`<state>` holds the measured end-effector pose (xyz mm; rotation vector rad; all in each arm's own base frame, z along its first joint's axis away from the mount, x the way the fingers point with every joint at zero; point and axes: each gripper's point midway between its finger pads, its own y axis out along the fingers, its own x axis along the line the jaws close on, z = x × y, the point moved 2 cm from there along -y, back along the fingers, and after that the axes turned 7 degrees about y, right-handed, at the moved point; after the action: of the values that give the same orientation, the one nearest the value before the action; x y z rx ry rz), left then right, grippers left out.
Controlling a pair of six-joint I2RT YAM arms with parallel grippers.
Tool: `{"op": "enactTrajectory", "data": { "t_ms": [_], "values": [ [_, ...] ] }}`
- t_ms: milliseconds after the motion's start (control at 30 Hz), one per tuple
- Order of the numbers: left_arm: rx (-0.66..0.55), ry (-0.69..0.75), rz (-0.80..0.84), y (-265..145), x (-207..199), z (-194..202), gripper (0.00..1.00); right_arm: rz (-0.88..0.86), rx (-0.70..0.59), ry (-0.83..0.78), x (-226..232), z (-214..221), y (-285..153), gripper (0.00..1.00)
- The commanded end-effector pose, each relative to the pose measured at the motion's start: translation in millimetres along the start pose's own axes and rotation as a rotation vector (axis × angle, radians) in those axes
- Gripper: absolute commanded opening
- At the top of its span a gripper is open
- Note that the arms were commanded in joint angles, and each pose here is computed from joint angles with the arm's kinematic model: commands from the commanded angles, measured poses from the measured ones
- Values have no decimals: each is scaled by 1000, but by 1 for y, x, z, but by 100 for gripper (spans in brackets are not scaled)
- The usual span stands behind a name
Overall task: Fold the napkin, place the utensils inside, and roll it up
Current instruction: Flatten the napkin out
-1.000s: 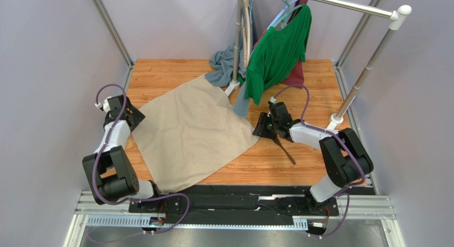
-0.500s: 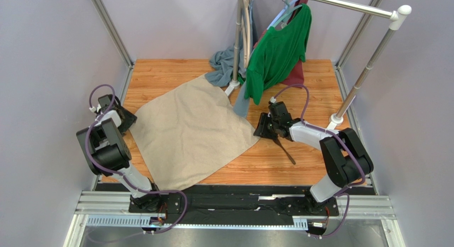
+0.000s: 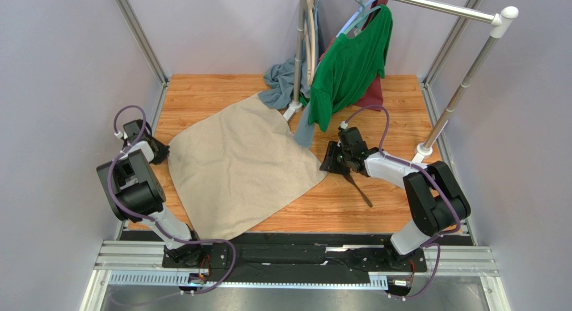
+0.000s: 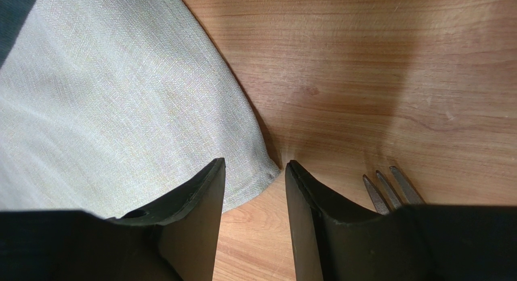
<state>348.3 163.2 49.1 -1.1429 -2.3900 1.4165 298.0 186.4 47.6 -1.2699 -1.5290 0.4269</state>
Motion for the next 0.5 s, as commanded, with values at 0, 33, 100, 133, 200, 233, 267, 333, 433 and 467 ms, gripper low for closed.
{"op": "enactTrajectory", "data": {
  "t_ms": [0,33,100,133,200,233,267,333,433,467],
  "values": [
    [-202,13,74,-32,-12,-36,20,-21,-40,-22,8,-11,-4,45],
    [-211,18,65,-36,-11,-35,20,-17,-36,-16,7,-10,-4,45],
    [-234,21,42,-43,-9,-38,27,-18,-34,-20,8,-10,-4,45],
    [-224,19,34,-44,-8,-36,38,-18,-34,-18,8,-10,-3,45],
    [-204,14,3,-46,-4,-33,65,-17,-33,-17,9,-10,-3,46],
    [-207,17,-6,-48,-4,-35,69,-16,-32,-15,8,-10,-3,46],
    [-208,36,-8,-50,-8,-33,73,-19,-35,-14,9,-11,-4,46],
    [-225,58,-27,-53,-11,-34,74,-18,-42,-15,9,-13,-6,47],
    [-236,82,-17,-55,-18,-34,75,-13,-49,-18,8,-13,-9,47],
    [-230,76,-17,-52,-18,-32,76,-9,-52,-21,8,-13,-10,47]
  ]
}}
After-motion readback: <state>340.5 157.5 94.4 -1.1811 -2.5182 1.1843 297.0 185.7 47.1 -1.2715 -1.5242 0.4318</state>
